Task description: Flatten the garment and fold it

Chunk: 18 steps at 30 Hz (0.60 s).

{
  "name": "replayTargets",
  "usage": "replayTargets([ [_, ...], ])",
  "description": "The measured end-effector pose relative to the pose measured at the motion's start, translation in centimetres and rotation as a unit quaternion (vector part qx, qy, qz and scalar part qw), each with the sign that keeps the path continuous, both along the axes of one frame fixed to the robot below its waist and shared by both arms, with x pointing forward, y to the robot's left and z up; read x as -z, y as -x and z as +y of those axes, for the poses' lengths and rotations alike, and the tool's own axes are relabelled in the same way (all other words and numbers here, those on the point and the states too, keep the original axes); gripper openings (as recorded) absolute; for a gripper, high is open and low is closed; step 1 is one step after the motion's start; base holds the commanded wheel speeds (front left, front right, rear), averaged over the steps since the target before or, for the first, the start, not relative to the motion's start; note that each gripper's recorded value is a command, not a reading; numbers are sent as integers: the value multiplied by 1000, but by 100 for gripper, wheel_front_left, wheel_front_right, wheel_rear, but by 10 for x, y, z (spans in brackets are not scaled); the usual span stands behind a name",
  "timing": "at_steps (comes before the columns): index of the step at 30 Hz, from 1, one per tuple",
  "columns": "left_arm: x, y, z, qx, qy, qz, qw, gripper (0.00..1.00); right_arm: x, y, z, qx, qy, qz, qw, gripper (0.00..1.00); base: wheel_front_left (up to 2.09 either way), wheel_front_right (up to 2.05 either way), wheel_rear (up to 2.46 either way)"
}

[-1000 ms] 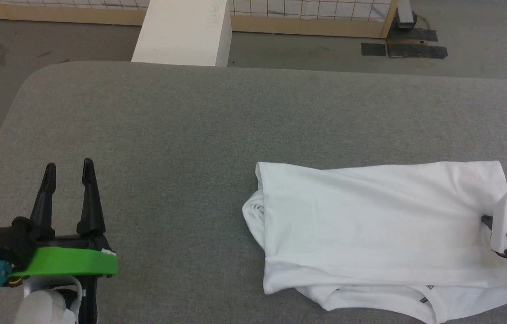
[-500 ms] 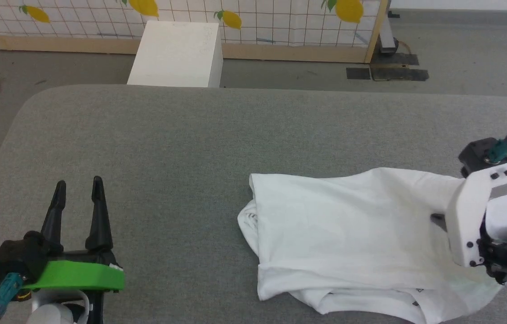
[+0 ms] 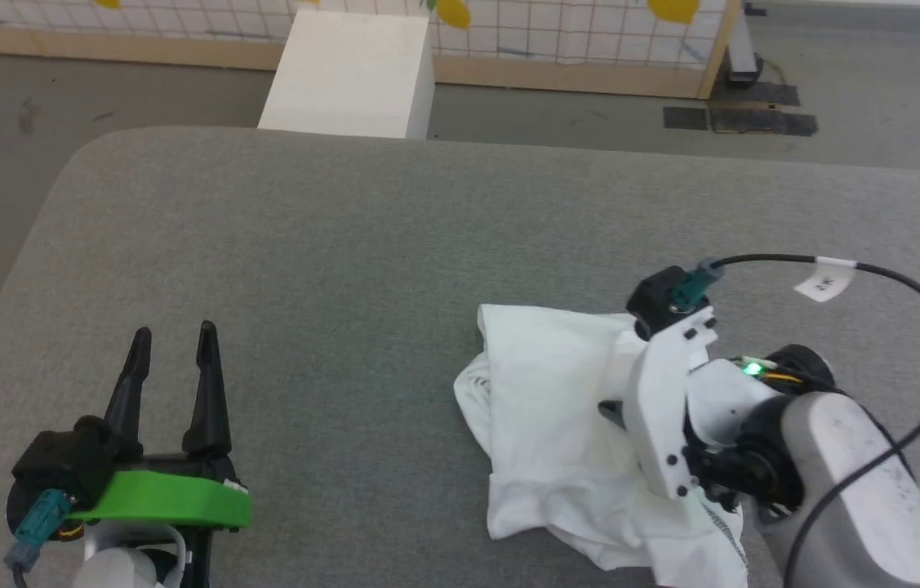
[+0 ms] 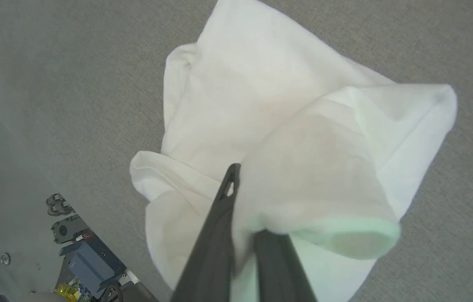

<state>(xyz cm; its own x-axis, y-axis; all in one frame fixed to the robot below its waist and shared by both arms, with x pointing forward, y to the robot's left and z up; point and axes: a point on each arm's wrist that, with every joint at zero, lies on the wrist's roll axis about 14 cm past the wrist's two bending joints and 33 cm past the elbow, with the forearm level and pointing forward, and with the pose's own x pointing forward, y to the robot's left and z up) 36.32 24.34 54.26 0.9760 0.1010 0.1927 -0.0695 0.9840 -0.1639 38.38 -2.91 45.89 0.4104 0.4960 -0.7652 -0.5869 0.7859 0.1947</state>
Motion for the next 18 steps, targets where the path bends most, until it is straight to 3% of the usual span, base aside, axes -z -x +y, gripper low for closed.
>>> replayTargets([
  [9,10,4,10,-17,7,17,1000,100,43,-5,33,-34,9,29,999,0,0,0,0],
  [10,11,4,12,-20,9,17,1000,100,46,-5,35,-39,10,27,999,26,0,0,0],
  [11,11,5,13,-22,10,19,1000,100,48,-5,38,-45,12,23,999,89,0,0,0],
  [12,12,6,15,-24,11,21,999,100,48,-5,41,-52,10,17,998,100,0,0,0],
  [18,13,9,15,-25,13,22,999,100,19,-12,69,-100,-10,-63,993,100,0,0,0],
])
